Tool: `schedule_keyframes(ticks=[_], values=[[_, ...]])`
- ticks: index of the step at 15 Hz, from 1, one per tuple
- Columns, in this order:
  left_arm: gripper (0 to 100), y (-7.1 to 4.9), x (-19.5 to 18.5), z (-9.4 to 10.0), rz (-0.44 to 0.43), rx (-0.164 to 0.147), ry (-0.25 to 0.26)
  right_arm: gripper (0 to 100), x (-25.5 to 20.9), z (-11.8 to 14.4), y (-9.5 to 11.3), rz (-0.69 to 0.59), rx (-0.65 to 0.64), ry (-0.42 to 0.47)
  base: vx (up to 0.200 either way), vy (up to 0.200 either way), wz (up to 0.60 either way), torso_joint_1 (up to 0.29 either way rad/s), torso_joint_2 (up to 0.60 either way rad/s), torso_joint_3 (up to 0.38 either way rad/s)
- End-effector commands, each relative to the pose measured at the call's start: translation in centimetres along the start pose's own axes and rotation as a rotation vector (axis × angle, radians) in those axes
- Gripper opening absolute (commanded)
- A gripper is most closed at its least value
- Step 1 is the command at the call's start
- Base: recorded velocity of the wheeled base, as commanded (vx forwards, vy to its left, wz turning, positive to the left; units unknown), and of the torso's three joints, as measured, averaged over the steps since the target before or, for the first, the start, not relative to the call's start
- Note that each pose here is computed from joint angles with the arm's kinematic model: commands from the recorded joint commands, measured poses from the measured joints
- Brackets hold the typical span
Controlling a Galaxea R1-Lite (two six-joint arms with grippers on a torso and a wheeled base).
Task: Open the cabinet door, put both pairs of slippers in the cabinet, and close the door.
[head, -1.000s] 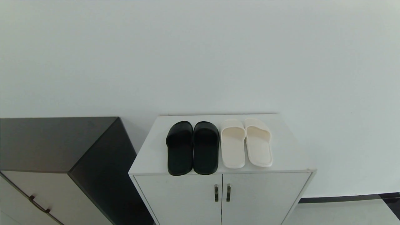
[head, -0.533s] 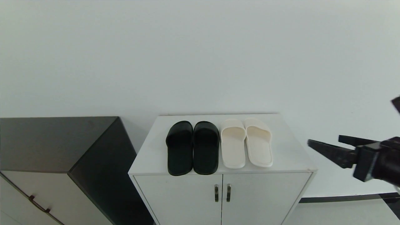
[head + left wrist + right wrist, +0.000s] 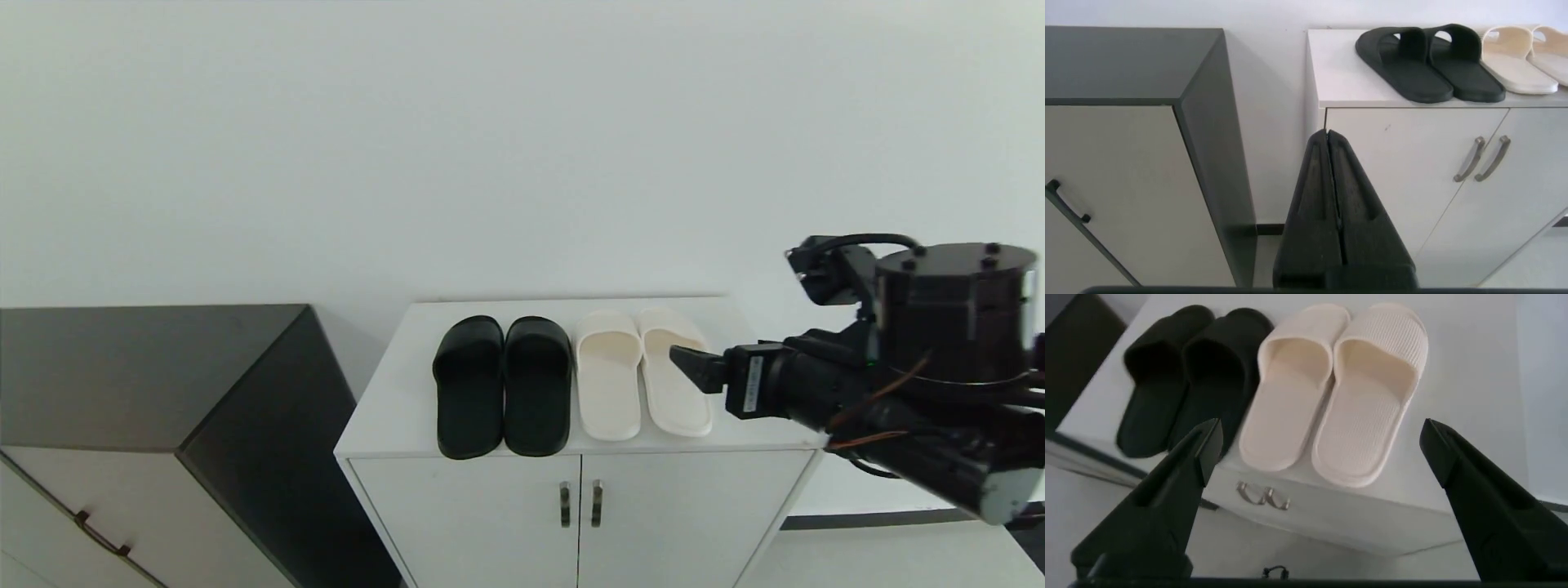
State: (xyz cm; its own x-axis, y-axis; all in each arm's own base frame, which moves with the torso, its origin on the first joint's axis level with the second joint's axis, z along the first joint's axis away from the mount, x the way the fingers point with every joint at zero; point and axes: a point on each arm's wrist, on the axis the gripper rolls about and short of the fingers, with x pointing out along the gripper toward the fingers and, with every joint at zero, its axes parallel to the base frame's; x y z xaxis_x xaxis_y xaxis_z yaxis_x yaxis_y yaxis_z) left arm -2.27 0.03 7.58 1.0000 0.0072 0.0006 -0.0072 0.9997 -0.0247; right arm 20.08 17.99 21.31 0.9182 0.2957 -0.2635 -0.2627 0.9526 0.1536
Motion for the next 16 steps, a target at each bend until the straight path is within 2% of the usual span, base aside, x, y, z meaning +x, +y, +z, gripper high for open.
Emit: schedule_keyframes(ticks=[1, 6, 11, 16], values=[[0, 0.0, 0.0, 0.0, -0.001, 0.0, 0.002, 100, 5.1, -2.8, 1.8, -0.109, -0.043, 0.039, 0.0, 0.0, 0.0, 0.0, 0.0, 0.0], [0, 0.0, 0.0, 0.0, -0.001, 0.0, 0.001, 100, 9.1, -5.4, 2.7, -0.141, -0.035, 0.016, 0.0, 0.0, 0.0, 0.0, 0.0, 0.0], [0, 0.0, 0.0, 0.0, -0.001, 0.0, 0.001, 100, 12.0, -5.8, 3.5, -0.196, -0.051, -0.012, 0.0, 0.0, 0.0, 0.0, 0.0, 0.0], [0, 0.0, 0.0, 0.0, -0.001, -0.001, 0.001, 100, 14.8, -6.0, 3.0, -0.23, -0.053, -0.029, 0.0, 0.0, 0.0, 0.0, 0.0, 0.0]])
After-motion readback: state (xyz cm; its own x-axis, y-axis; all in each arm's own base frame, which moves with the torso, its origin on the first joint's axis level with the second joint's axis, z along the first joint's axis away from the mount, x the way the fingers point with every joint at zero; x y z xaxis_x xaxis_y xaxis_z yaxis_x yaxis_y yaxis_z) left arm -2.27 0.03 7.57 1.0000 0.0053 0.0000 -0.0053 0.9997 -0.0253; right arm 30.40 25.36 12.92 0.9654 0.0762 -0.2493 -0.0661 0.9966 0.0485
